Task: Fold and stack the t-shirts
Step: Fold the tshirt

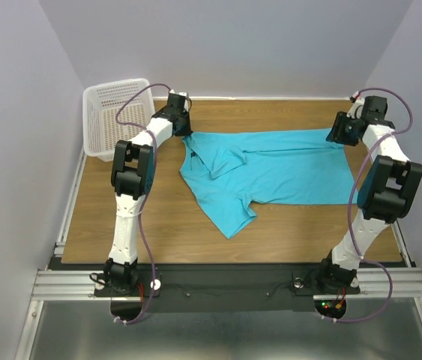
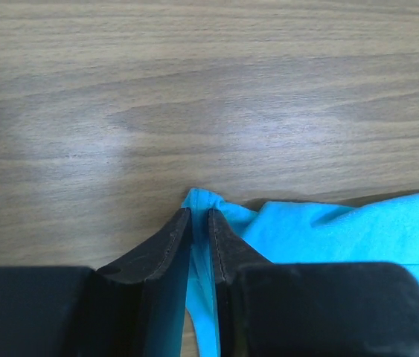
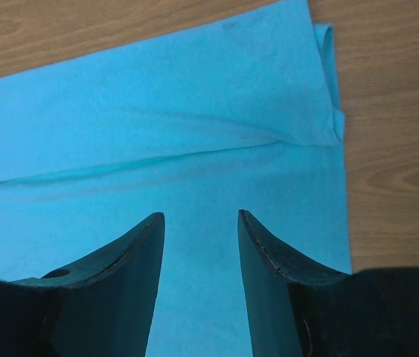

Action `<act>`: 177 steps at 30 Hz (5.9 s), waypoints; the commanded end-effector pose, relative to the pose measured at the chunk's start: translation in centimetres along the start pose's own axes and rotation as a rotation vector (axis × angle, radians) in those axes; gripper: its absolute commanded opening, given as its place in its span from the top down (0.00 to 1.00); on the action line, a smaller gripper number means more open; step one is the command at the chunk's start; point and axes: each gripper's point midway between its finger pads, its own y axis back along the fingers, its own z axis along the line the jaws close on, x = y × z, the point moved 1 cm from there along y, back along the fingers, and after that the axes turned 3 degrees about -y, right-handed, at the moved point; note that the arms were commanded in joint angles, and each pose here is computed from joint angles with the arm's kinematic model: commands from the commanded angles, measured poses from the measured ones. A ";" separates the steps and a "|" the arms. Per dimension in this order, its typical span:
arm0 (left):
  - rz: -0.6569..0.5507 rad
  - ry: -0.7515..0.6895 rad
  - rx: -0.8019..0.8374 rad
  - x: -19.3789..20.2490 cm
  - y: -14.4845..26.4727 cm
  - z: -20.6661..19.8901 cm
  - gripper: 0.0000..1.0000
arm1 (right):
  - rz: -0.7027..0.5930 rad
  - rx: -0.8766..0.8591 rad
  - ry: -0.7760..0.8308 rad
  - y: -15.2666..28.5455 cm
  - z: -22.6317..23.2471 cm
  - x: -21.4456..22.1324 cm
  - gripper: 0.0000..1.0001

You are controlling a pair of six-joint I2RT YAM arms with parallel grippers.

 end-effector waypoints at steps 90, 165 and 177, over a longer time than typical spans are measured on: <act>-0.067 0.410 0.476 17.9 22.7 -4.0 0.34 | 0.253 -0.165 0.674 12.8 -1.2 19.1 0.27; 0.039 0.325 0.472 19.4 18.2 -8.1 1.00 | 0.230 0.221 0.220 8.0 -12.8 14.9 0.49; 0.039 0.320 0.481 19.1 18.4 -8.4 1.00 | 0.286 0.195 0.177 7.2 -12.5 17.9 0.57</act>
